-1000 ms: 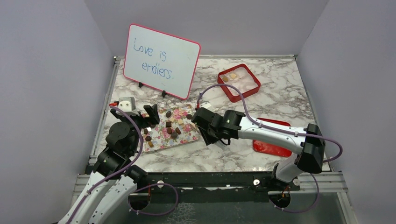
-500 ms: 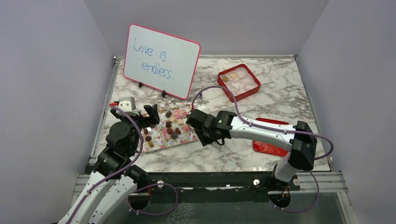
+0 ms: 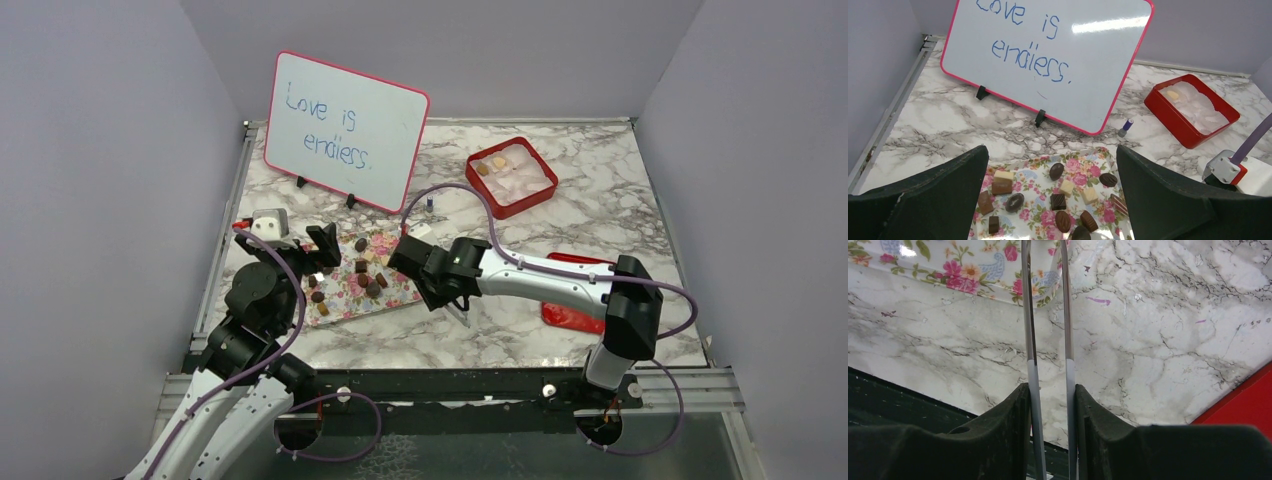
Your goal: Pack the chocolate
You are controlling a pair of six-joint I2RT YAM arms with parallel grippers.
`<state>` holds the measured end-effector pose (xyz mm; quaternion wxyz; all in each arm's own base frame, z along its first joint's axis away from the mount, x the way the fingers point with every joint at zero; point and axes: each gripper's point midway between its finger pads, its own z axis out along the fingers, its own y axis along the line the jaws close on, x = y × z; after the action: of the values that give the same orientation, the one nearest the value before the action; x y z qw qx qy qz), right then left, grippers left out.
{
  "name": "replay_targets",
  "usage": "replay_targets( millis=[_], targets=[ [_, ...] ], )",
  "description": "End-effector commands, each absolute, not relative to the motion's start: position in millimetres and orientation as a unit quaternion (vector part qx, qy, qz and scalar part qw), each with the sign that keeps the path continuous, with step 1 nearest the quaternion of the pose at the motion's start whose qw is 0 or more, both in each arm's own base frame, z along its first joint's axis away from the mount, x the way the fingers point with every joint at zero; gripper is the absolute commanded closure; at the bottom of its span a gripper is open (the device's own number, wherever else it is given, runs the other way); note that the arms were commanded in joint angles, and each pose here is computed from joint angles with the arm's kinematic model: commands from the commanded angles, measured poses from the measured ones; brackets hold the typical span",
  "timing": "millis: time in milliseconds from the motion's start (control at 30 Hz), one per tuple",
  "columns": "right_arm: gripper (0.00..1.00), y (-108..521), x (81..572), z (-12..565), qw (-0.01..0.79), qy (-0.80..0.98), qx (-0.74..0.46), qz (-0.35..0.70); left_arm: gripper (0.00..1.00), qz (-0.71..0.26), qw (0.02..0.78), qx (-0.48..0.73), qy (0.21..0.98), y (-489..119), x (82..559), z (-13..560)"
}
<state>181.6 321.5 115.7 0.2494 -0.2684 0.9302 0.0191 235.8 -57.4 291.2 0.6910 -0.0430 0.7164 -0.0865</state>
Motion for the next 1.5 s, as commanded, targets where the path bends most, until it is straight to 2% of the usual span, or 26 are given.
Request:
replay_targets(
  millis=[0, 433, 600, 933, 1233, 1467],
  targets=[
    [0.76, 329, 186, 132, 0.277, 0.923, -0.264, 0.031, 0.01, -0.084, 0.696, -0.052, 0.711, -54, 235, 292],
    [0.82, 330, 183, 131, 0.28, 0.923, -0.26, 0.051, 0.01, -0.086, 0.695, -0.051, 0.712, -55, 235, 292],
    [0.82, 341, 180, 137, 0.285, 0.914, -0.274, 0.088, 0.01, -0.086, 0.693, -0.048, 0.714, -57, 236, 291],
    [0.83, 331, 188, 149, 0.296, 0.915, -0.267, 0.069, 0.01, -0.087, 0.691, -0.046, 0.717, -58, 237, 289],
    [0.85, 321, 207, 174, 0.322, 0.912, -0.243, 0.075, 0.01, -0.091, 0.69, -0.043, 0.716, -60, 237, 289],
    [0.85, 291, 237, 205, 0.357, 0.909, -0.202, 0.071, 0.01, -0.086, 0.687, -0.04, 0.721, -61, 239, 286]
  ],
)
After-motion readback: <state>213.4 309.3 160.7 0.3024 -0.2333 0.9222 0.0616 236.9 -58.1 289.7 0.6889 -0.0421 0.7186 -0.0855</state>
